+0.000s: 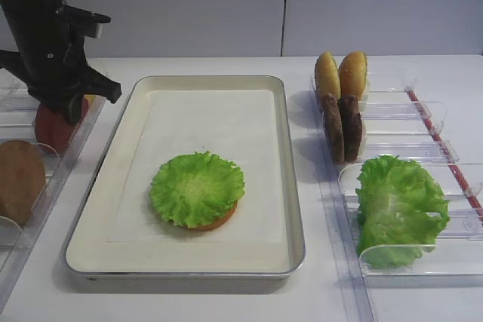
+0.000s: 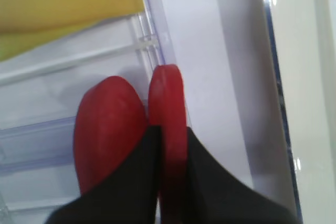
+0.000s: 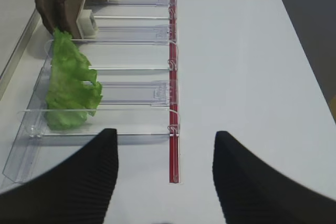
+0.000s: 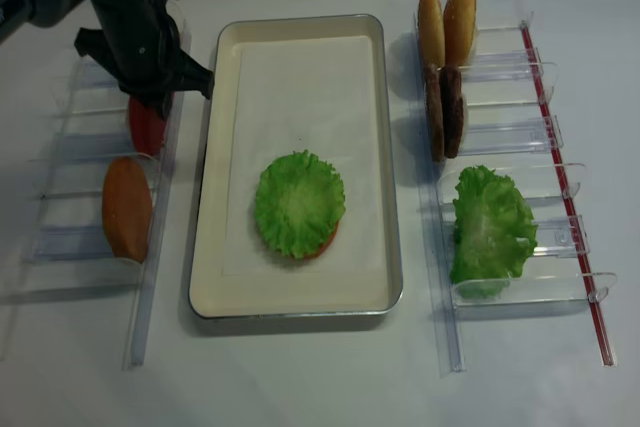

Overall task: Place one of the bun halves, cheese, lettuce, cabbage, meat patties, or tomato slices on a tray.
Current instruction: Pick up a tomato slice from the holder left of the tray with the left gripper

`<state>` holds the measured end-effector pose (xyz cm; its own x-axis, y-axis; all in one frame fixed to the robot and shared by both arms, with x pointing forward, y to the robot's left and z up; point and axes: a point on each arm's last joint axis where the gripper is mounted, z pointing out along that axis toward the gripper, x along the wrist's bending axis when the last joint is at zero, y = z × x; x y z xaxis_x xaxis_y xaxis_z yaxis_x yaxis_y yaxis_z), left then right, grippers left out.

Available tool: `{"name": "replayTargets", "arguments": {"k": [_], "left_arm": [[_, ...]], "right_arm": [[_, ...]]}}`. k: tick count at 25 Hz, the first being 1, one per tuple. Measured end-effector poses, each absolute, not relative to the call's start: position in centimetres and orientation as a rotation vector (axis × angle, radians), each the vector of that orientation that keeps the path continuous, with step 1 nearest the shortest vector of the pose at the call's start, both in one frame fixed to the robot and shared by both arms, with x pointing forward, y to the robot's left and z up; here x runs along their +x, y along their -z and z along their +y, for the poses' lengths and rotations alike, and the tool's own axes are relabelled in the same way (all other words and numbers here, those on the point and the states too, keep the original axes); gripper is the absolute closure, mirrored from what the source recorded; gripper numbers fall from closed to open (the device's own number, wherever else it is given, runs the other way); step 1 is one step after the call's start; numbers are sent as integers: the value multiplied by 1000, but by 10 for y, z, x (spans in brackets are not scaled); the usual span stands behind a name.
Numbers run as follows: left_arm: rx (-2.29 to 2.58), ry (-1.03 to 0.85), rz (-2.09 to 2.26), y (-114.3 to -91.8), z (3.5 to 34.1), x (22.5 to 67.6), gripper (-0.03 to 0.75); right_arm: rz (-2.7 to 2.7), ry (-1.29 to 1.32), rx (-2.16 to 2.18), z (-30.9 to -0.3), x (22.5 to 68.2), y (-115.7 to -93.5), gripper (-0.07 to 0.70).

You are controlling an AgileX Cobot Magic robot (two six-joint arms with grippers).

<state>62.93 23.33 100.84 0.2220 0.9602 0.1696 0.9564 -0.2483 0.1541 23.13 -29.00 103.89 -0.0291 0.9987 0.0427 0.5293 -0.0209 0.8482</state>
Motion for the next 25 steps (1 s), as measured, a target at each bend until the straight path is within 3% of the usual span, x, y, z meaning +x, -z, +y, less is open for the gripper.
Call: {"name": "replayTargets", "arguments": {"k": [15,25], "left_arm": [[2378,-373,1887,-1053,229,636,671],[2181,-255,1742,-1120,220,589,671]], "right_arm": [[1625,-947,1616,-290,231,-1039,193],[1625,-947,1616,-290,231,-1039,193]]}}
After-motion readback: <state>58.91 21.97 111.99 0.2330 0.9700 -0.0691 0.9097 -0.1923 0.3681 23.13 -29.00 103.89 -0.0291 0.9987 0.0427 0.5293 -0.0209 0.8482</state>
